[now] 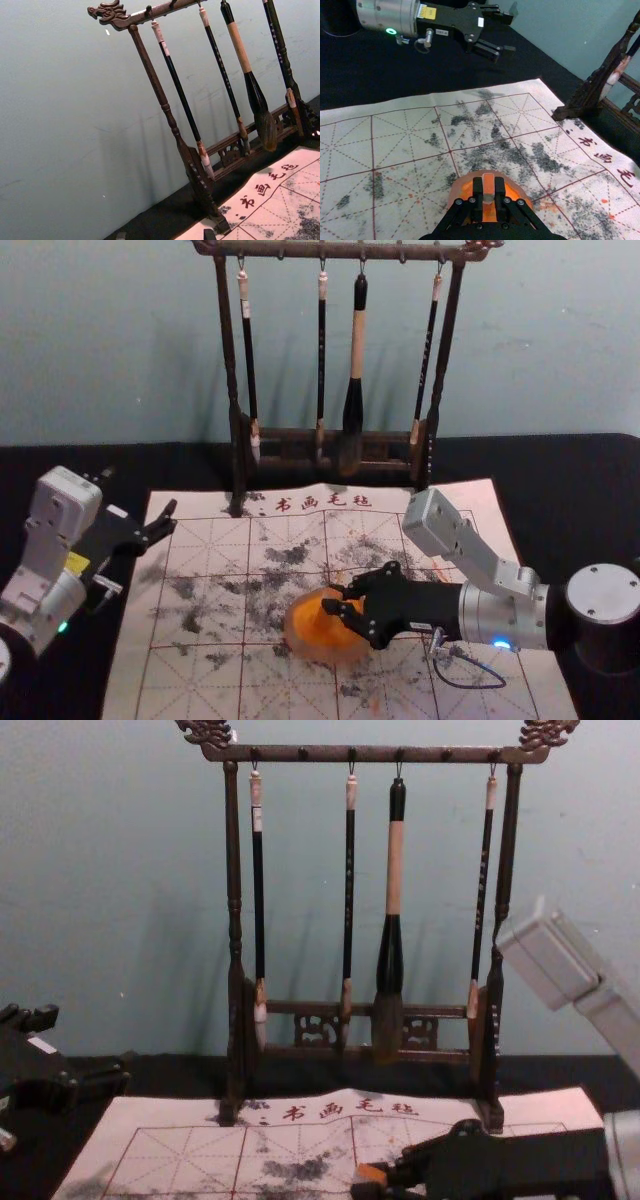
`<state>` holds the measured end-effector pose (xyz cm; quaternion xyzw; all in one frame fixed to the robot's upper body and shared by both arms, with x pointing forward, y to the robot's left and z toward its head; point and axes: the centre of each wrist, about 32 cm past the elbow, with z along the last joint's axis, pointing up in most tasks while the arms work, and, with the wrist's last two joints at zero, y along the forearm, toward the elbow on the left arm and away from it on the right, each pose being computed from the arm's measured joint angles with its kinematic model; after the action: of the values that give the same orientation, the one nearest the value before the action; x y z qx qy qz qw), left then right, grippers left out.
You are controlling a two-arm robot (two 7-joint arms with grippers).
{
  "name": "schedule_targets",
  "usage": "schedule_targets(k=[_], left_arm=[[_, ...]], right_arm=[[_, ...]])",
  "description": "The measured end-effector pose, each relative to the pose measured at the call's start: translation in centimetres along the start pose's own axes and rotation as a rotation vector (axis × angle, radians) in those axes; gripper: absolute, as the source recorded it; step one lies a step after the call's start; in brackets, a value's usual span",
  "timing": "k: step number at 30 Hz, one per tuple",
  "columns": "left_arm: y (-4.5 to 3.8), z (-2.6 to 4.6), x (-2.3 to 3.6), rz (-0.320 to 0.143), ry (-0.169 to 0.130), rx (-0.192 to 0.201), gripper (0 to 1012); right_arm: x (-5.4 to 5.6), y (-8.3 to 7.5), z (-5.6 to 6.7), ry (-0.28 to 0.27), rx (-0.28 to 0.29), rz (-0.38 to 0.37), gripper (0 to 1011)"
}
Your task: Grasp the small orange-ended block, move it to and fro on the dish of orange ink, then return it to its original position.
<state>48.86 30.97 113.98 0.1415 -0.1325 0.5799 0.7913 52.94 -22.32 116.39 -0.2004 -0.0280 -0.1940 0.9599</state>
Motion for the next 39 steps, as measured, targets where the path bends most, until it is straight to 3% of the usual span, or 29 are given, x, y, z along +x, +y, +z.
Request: schedule_targets(k=[22,39], left_arm=[[0.0,0.0,0.0,0.0,0.0,0.0,1001],[0.0,0.0,0.0,0.0,0.0,0.0,1001]], right_arm=[[1.0,-0.7,-0.2,0.005,-0.021,-0.047,106],[0.8,-2.2,-0.4,0.003,-0.031,-0.054,105]])
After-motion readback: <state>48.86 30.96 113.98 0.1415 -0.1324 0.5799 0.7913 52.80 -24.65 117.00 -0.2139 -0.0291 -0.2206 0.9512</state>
